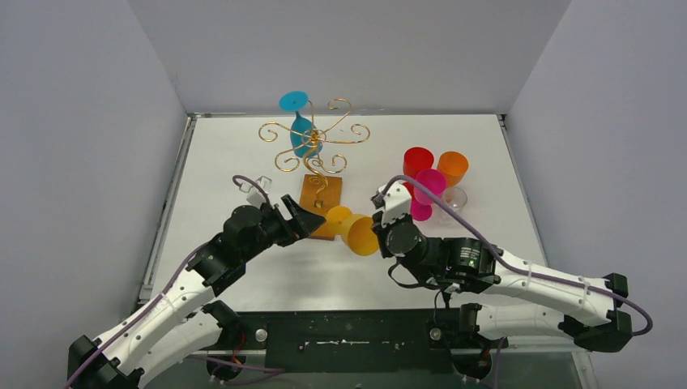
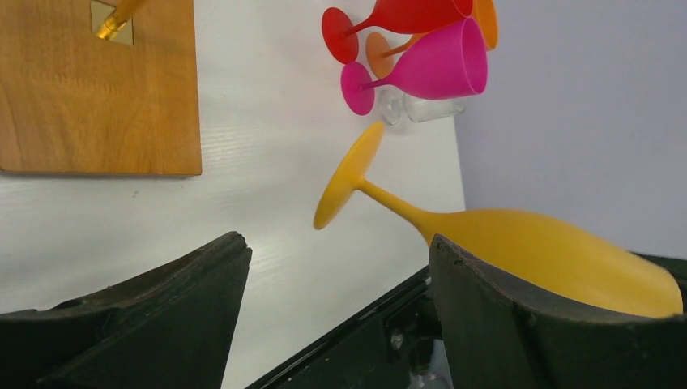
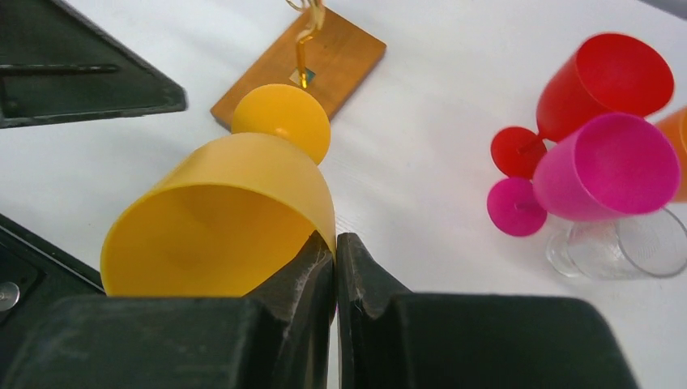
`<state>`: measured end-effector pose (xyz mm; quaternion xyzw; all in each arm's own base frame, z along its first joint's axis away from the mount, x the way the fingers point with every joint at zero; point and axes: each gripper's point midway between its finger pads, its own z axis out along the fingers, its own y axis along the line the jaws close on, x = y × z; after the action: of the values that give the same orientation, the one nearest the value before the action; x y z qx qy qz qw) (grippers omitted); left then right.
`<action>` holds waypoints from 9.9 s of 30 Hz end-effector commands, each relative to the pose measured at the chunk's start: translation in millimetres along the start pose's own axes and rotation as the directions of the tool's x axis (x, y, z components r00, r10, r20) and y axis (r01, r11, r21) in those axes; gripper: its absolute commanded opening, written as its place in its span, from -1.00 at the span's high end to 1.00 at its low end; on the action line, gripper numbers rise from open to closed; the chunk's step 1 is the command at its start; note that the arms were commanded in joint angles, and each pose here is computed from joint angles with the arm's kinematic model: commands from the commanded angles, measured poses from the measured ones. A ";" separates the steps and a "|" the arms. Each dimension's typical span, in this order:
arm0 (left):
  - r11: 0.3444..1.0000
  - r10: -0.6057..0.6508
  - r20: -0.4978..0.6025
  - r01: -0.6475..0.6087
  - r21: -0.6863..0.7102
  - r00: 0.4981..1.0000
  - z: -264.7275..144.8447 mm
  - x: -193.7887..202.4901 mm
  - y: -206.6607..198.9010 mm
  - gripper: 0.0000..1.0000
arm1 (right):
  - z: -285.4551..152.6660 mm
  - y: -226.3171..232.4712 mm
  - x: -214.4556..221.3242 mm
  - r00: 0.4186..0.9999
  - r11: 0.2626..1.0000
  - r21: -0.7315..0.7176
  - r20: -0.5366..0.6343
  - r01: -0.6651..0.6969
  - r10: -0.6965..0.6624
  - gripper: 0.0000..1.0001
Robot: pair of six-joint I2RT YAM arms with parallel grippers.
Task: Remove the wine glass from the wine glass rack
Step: Place the wine glass at the center of the board, then pick up the wine glass from the wine rack.
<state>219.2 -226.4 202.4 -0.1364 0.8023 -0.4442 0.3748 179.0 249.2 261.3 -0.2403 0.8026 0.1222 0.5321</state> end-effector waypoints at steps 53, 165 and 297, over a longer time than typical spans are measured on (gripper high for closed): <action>0.704 0.592 0.021 -0.504 -0.500 0.806 -53.4 -55.1 100.6 -0.95 | 161.3 -171.8 39.6 0.812 0.941 0.309 -0.508 -0.139 0.286 0.80; 0.964 0.131 0.126 -0.156 0.215 0.983 94.3 -290.4 -61.7 0.38 | -19.2 -98.9 -30.7 0.711 0.711 -0.124 0.053 -0.693 0.702 -1.00; 0.891 -0.104 0.114 0.041 0.453 0.988 38.4 -268.9 -93.5 1.00 | -6.3 -101.6 13.8 0.644 0.644 0.003 -0.019 -0.765 0.765 -1.00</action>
<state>437.6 -157.0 366.2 -0.1513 0.6650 -0.6093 0.4045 218.6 154.9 257.9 0.1120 0.8360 0.3332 0.4212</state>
